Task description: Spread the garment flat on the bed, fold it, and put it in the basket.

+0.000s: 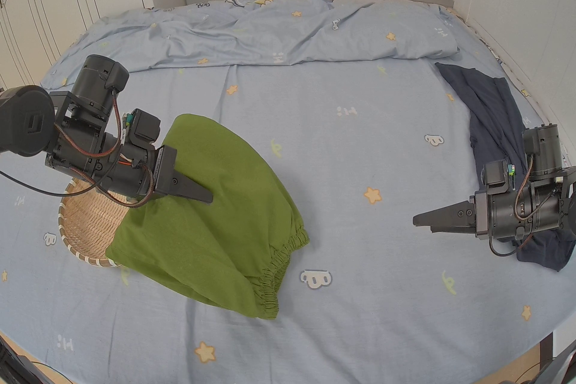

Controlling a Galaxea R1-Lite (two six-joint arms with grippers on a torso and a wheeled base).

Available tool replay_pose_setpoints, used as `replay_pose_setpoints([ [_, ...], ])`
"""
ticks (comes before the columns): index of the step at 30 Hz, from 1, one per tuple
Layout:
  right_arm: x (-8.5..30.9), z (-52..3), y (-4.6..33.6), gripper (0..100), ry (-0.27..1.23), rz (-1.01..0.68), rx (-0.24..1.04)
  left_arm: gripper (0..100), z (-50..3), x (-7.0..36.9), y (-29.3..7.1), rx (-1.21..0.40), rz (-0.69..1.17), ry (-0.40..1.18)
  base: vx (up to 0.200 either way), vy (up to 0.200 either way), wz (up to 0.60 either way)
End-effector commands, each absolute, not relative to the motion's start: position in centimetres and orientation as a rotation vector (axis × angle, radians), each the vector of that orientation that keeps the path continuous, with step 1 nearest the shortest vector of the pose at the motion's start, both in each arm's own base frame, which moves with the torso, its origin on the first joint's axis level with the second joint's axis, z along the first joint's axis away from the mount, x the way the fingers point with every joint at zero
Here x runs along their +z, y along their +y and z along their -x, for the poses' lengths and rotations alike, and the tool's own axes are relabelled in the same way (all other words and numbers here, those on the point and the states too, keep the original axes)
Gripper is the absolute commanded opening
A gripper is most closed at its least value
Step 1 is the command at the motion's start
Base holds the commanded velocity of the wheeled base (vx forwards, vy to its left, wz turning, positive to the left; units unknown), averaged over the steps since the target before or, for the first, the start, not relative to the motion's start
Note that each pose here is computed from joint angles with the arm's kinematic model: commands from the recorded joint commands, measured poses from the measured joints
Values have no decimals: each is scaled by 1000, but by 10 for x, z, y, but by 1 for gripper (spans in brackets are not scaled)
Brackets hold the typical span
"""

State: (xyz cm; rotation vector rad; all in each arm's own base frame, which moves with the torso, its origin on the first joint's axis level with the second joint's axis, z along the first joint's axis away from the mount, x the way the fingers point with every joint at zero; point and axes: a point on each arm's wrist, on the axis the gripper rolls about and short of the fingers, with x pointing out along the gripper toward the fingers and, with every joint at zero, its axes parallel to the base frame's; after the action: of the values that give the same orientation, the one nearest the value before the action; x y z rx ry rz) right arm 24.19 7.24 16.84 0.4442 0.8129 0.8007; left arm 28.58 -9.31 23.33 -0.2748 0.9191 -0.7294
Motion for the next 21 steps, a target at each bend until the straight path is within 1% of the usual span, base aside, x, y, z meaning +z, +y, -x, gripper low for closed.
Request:
replay_pose_setpoints([
  [1, 169, -240, 73, 100, 813, -443, 805, 0, -278, 239, -91, -733, 261, 894, 0, 0, 0],
  [6, 168, -240, 75, 100, 816, -441, 809, 0, -270, 246, -89, -733, 236, 867, 0, 0, 0],
  [7, 167, -240, 75, 100, 818, -441, 806, 0, -267, 247, -88, -733, 189, 845, 0, 0, 0],
  [12, 167, -239, 75, 100, 818, -439, 808, 0, -267, 249, -87, -744, 92, 790, 0, 0, 0],
  [16, 167, -238, 76, 100, 820, -436, 815, 0, -268, 253, -85, -740, 76, 760, 0, 0, 0],
  [18, 165, -240, 76, 100, 827, -438, 812, 0, -262, 260, -83, -741, 72, 705, 0, 0, 0],
  [21, 165, -240, 76, 100, 827, -439, 811, 0, -261, 262, -82, -740, 74, 680, 0, 0, 0],
])
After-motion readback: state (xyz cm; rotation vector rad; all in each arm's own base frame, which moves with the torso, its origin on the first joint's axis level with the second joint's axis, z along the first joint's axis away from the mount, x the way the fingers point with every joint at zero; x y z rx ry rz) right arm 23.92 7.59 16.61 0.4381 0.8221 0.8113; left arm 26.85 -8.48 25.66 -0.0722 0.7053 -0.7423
